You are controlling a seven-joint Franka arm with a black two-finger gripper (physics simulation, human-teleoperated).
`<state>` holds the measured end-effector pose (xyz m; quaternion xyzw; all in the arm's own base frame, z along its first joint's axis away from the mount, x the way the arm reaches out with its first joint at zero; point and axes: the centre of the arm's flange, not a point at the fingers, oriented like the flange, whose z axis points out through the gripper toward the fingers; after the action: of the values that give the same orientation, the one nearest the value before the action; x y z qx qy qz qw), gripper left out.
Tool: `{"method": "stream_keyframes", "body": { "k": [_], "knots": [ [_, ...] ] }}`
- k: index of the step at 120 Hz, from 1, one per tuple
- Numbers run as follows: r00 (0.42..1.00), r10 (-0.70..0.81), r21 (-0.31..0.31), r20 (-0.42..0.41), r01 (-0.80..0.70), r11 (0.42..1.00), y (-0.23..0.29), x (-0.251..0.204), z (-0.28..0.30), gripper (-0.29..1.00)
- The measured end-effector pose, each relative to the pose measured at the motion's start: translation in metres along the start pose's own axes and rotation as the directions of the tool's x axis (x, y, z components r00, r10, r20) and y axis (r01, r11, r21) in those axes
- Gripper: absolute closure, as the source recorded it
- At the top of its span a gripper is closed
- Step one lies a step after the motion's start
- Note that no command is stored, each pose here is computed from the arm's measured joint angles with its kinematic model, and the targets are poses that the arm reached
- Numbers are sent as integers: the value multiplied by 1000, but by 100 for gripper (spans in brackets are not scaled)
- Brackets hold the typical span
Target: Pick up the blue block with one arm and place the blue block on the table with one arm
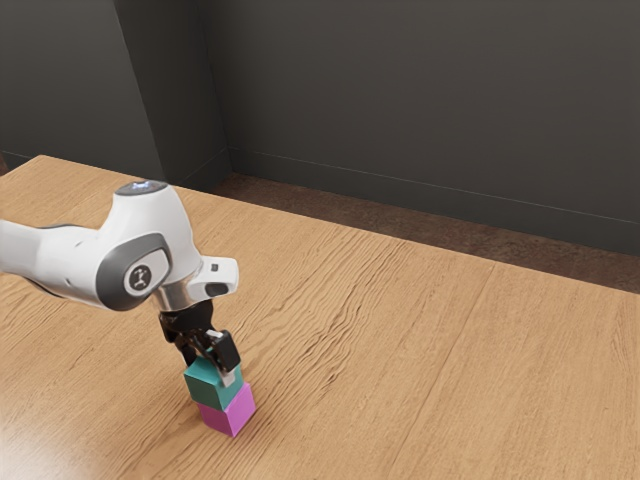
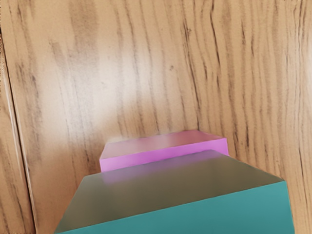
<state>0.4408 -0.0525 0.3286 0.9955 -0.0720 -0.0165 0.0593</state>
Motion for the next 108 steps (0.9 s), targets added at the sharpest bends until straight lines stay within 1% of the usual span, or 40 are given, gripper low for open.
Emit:
{"method": "stream_keyframes", "body": {
  "k": [40,70,108],
  "knots": [
    [998,-55,9,2,55,998,-1,3,7,0],
    [997,-73,13,0,73,997,3,8,9,0],
    [996,-88,13,6,88,996,12,4,8,0]
  ]
}}
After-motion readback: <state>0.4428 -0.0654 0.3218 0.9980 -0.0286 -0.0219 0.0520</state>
